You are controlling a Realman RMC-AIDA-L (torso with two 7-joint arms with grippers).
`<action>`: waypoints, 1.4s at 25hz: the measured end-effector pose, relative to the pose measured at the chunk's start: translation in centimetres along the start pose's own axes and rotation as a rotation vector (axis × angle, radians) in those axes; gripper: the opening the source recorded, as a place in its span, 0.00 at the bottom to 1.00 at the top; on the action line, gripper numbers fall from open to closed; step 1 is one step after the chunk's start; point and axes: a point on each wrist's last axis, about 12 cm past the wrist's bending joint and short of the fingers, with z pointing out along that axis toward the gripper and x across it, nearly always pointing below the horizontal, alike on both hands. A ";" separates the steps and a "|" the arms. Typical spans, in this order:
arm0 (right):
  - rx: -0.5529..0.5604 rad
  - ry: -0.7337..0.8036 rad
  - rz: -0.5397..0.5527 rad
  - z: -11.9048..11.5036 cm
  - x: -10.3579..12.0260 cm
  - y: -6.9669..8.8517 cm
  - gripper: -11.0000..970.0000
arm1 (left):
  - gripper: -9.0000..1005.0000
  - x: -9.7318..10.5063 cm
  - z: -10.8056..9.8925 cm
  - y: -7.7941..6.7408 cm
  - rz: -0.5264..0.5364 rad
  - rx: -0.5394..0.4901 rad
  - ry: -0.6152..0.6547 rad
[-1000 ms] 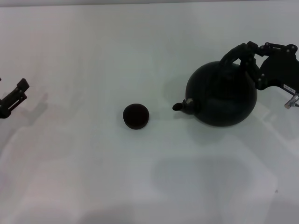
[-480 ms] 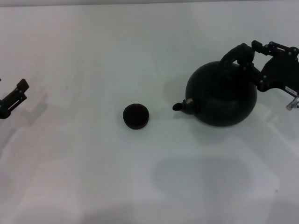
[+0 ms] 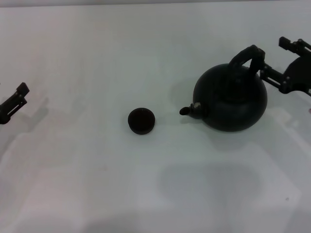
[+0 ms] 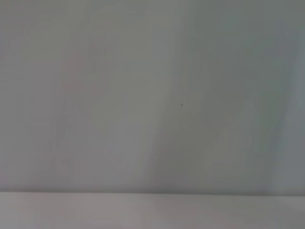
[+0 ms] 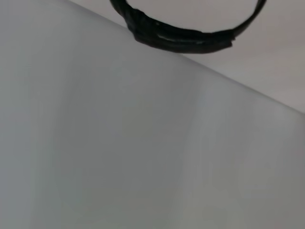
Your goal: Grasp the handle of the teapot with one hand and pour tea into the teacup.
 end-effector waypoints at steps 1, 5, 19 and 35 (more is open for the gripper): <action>0.005 -0.001 0.003 -0.2 0.1 -0.1 0.70 | 0.87 0.0 0.0 0.0 0.000 -0.001 0.000; 0.027 0.009 0.015 -1.7 0.7 -0.3 0.76 | 0.87 0.0 -0.1 0.1 -0.001 -0.005 -0.001; 0.304 -0.142 0.185 -9.7 3.2 -3.6 0.78 | 0.87 -1.5 -1.3 1.6 0.028 -0.095 -0.114; 0.492 -0.222 0.120 -8.7 4.9 -3.6 0.78 | 0.87 -2.7 -2.2 2.3 0.046 -0.138 -0.211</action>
